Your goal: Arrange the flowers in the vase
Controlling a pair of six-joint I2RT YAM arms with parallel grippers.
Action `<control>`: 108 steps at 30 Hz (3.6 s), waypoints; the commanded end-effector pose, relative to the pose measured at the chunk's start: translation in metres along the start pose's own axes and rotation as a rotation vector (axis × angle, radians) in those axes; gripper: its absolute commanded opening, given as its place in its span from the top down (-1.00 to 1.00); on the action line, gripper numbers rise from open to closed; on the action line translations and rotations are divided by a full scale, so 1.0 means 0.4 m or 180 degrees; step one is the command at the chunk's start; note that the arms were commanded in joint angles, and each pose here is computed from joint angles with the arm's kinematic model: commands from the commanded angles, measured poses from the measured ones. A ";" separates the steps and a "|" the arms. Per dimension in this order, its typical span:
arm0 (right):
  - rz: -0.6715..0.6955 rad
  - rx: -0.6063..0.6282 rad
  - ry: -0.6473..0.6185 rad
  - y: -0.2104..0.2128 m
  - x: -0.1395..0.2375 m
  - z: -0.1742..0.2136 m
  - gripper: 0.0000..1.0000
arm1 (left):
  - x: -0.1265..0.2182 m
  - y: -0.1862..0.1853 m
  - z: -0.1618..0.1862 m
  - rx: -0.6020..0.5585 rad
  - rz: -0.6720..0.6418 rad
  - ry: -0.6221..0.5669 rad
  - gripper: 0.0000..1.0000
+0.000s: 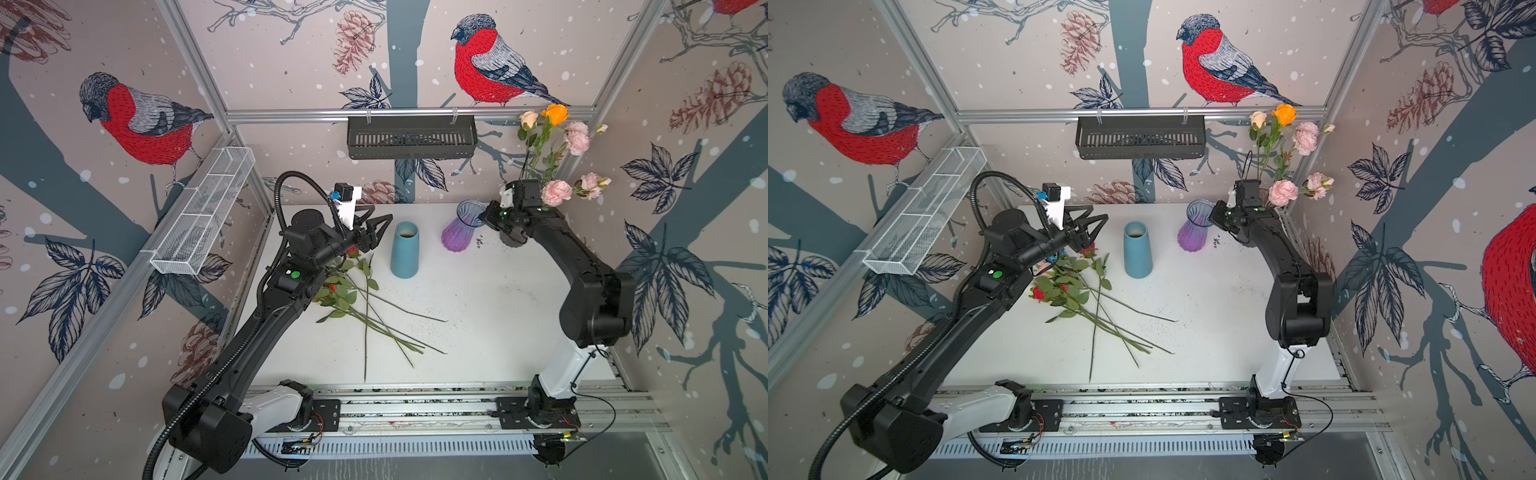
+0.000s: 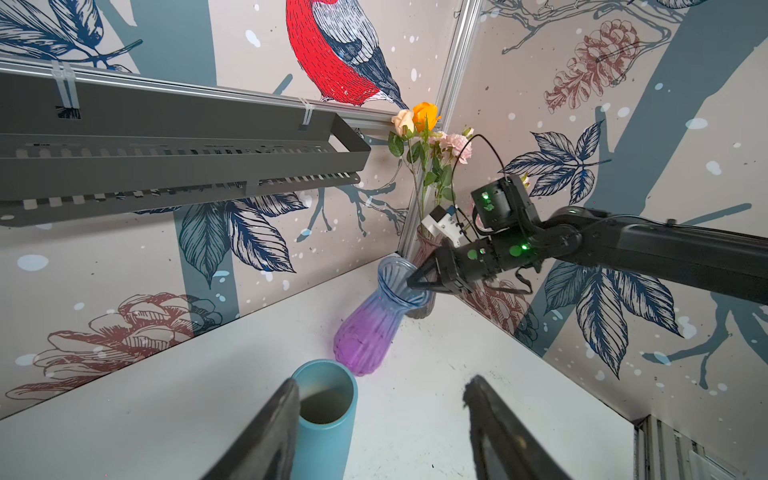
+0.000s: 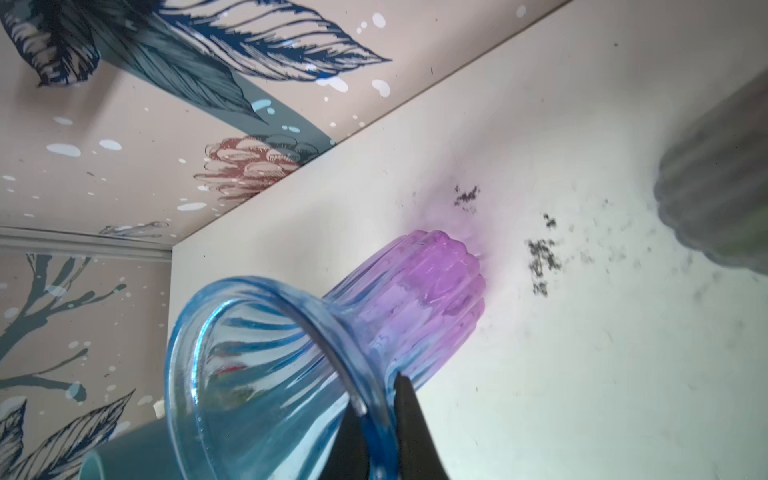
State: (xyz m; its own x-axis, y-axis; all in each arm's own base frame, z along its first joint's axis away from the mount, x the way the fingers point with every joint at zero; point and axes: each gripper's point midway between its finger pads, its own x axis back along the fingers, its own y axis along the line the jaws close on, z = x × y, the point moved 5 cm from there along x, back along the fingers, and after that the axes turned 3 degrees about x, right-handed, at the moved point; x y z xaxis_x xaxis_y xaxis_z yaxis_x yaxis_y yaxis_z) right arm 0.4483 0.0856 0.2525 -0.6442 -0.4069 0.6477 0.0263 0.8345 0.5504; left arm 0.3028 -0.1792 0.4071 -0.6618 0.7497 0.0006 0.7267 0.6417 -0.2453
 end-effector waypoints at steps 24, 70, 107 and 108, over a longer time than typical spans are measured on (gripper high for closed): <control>-0.0180 0.0764 0.0756 0.152 0.207 0.351 0.90 | -0.003 0.006 -0.008 -0.0065 -0.0026 -0.0083 -0.27; -0.0034 0.0444 -0.1225 -0.143 0.318 0.540 -0.06 | 0.080 0.104 0.547 0.1636 -0.1387 0.1153 -0.40; -0.0393 0.2674 0.1310 0.440 -0.261 0.964 0.22 | 0.235 0.089 0.119 0.0262 -0.1192 -0.0242 -0.41; -0.0384 0.2661 0.1341 0.435 -0.269 0.966 0.27 | 0.237 0.092 0.117 0.0276 -0.1182 -0.0254 -0.41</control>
State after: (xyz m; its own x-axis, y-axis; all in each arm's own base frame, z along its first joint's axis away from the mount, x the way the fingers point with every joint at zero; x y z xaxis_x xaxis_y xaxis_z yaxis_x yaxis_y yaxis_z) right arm 0.2287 0.4177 0.0821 -0.3290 -0.4747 0.8163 -0.6686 0.7275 0.1536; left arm 0.2588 -0.0924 0.3426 -0.8977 0.4328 0.0819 0.3878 0.8647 -0.3193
